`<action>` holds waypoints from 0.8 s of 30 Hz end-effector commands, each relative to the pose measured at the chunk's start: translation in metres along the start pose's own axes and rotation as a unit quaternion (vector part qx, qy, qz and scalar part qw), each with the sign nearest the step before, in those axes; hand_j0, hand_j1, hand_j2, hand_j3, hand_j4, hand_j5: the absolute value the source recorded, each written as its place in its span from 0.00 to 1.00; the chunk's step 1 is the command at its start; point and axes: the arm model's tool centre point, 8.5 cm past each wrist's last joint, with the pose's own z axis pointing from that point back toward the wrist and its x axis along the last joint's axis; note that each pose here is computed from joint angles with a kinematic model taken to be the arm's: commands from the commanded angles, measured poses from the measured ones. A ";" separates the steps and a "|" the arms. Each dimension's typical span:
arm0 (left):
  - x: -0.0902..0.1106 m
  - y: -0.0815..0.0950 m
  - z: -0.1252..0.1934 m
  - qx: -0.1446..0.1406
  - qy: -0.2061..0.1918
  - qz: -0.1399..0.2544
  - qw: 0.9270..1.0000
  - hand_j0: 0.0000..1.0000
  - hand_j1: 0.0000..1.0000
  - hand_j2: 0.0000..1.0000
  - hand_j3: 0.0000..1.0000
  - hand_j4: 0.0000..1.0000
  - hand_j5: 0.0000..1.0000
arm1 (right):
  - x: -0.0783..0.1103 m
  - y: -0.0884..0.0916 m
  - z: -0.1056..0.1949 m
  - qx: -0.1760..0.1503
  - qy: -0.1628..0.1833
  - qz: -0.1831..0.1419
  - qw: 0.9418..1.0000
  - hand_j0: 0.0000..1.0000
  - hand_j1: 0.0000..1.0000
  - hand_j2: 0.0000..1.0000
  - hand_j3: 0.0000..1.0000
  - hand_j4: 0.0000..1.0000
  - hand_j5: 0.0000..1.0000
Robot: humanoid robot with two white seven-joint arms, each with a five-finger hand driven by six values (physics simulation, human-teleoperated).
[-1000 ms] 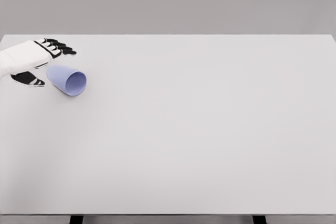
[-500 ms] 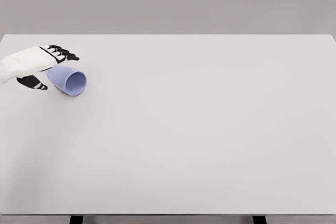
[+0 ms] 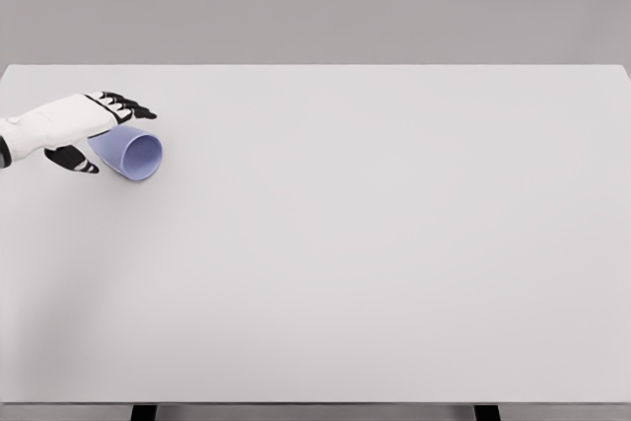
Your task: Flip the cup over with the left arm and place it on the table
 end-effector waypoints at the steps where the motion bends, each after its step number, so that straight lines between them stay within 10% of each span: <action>1: 0.001 -0.003 -0.003 -0.001 -0.001 0.006 1.000 1.00 1.00 1.00 1.00 1.00 1.00 | 0.000 0.000 0.000 0.000 0.000 0.000 1.000 1.00 1.00 1.00 1.00 1.00 1.00; 24: 0.006 -0.009 -0.020 -0.008 -0.003 0.005 1.000 1.00 1.00 1.00 1.00 1.00 1.00 | 0.000 0.000 0.000 0.000 0.001 0.000 1.000 1.00 1.00 1.00 1.00 1.00 1.00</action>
